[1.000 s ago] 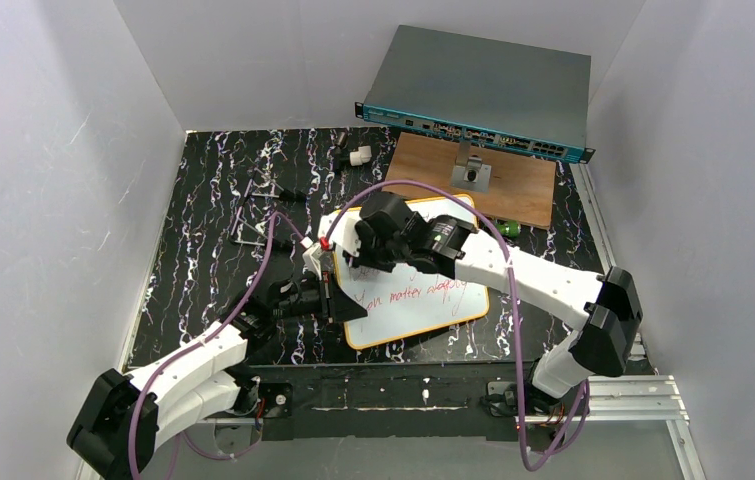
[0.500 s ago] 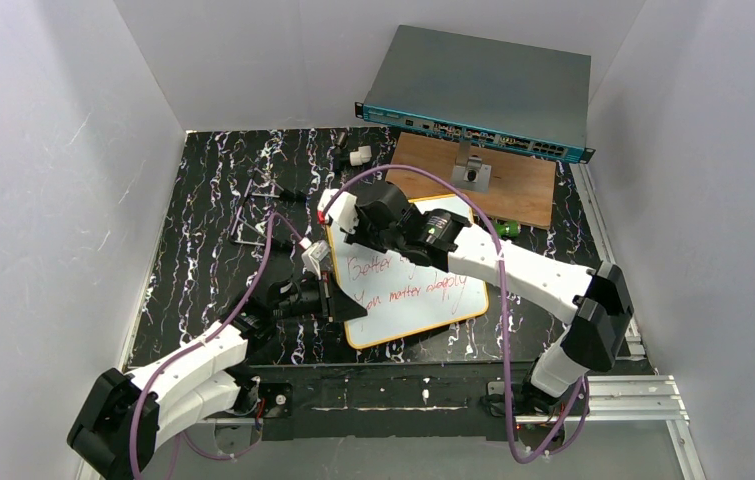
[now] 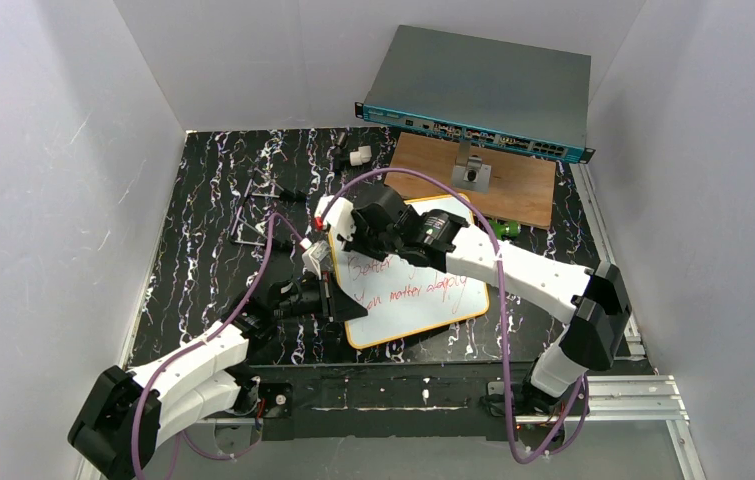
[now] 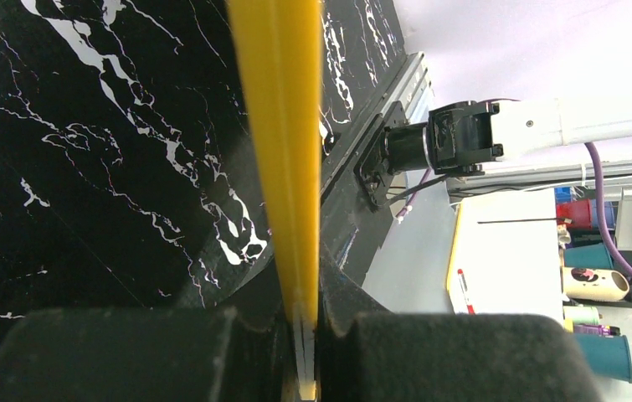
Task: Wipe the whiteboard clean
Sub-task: Erase the whiteboard at the center of the board.
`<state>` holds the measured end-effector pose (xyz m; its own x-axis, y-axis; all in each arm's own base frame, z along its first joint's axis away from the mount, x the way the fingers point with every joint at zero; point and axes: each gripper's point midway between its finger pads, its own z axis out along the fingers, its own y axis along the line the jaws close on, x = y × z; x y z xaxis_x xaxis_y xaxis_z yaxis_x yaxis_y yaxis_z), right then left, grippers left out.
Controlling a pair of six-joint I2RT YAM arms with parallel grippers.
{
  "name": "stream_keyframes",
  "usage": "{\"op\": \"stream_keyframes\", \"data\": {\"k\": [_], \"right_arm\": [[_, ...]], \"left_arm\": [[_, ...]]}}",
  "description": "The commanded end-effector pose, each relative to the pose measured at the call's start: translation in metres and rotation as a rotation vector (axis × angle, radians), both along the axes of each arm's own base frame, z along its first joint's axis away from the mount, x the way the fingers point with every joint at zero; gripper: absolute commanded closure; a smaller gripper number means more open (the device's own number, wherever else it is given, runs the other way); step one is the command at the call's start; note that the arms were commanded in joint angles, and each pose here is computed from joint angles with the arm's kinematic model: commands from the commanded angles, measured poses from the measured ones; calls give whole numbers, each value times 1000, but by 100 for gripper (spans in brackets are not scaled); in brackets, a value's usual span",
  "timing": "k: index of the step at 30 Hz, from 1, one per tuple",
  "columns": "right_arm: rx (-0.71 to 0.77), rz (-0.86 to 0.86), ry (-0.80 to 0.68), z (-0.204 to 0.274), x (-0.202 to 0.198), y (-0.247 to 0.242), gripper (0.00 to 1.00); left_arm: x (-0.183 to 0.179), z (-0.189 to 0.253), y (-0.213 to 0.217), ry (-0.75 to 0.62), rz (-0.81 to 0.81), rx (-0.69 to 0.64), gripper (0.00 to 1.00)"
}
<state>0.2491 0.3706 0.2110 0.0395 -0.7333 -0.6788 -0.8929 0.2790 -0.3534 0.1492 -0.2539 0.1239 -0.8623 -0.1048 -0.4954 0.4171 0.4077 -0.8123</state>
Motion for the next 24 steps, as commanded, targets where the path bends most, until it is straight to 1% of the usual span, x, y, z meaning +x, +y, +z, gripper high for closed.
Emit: {"op": "stream_keyframes", "data": {"k": [1,4,7,9,12,14,16,21,24], "right_arm": [[35,-6,25,6,7,6,99],[-28,214,152,-8,-39,13,99],[-65,336,192,-15,-69,18,99],[-68,302,157,-15,-63,22,99],[-60,132,40,-5,-22,20,99],[-33,62,21,5,-5,17,99],[-23,46,26,8,-1,15,99],[-44,91,51,-1,-11,10,99],[-54,89,44,-3,-9,5,99]], "left_arm": [[4,15,-1,-171,-41,-6,100],[2,13,-1,-152,-44,0,100],[2,11,0,-145,-42,5,100],[3,14,1,-157,-35,5,100],[3,19,1,-178,-31,-2,100],[4,20,2,-186,-23,-2,100],[5,21,3,-187,-15,-1,100],[8,20,2,-184,-17,16,100],[9,19,0,-170,-32,32,100]]}}
